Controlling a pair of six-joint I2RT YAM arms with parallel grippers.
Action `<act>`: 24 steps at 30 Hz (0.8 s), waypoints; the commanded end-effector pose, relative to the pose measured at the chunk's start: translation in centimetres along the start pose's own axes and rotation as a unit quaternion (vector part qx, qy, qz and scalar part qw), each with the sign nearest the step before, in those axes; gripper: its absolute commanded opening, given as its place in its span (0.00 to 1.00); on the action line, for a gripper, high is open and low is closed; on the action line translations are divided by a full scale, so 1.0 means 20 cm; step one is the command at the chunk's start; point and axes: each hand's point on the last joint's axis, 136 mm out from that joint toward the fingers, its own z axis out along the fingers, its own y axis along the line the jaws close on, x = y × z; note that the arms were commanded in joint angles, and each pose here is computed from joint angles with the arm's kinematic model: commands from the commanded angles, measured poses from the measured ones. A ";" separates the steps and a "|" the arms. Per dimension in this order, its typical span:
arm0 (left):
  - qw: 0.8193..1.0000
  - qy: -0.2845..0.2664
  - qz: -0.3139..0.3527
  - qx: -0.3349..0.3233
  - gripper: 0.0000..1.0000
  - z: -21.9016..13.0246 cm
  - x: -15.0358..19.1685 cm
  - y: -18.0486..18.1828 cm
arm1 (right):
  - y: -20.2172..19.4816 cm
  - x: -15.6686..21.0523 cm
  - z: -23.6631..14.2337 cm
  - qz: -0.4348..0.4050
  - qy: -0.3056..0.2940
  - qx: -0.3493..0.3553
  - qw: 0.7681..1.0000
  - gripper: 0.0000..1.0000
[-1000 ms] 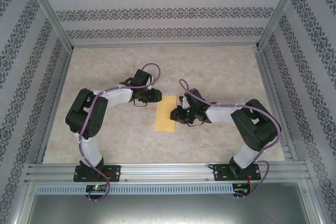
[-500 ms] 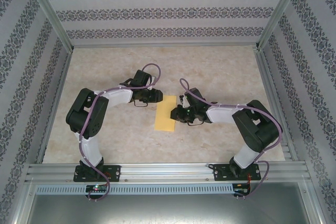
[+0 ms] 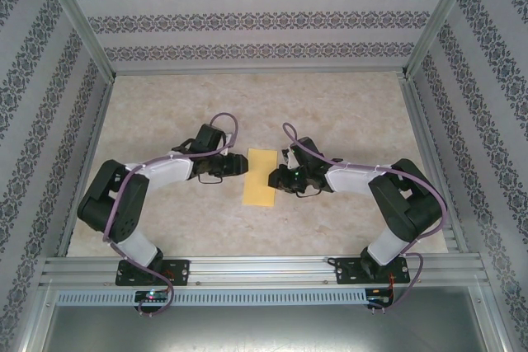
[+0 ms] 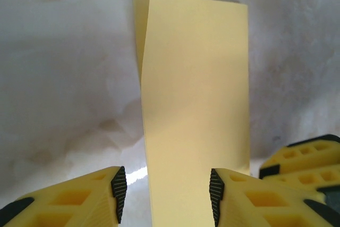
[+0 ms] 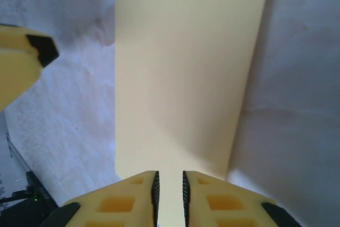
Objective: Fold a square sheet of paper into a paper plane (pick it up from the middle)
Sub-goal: Pick up the square sheet of paper from the center of the table.
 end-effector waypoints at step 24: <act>0.999 0.025 0.021 0.026 0.43 0.19 0.11 -0.08 | -0.02 -0.47 -0.08 -0.022 -0.049 0.020 0.998 0.41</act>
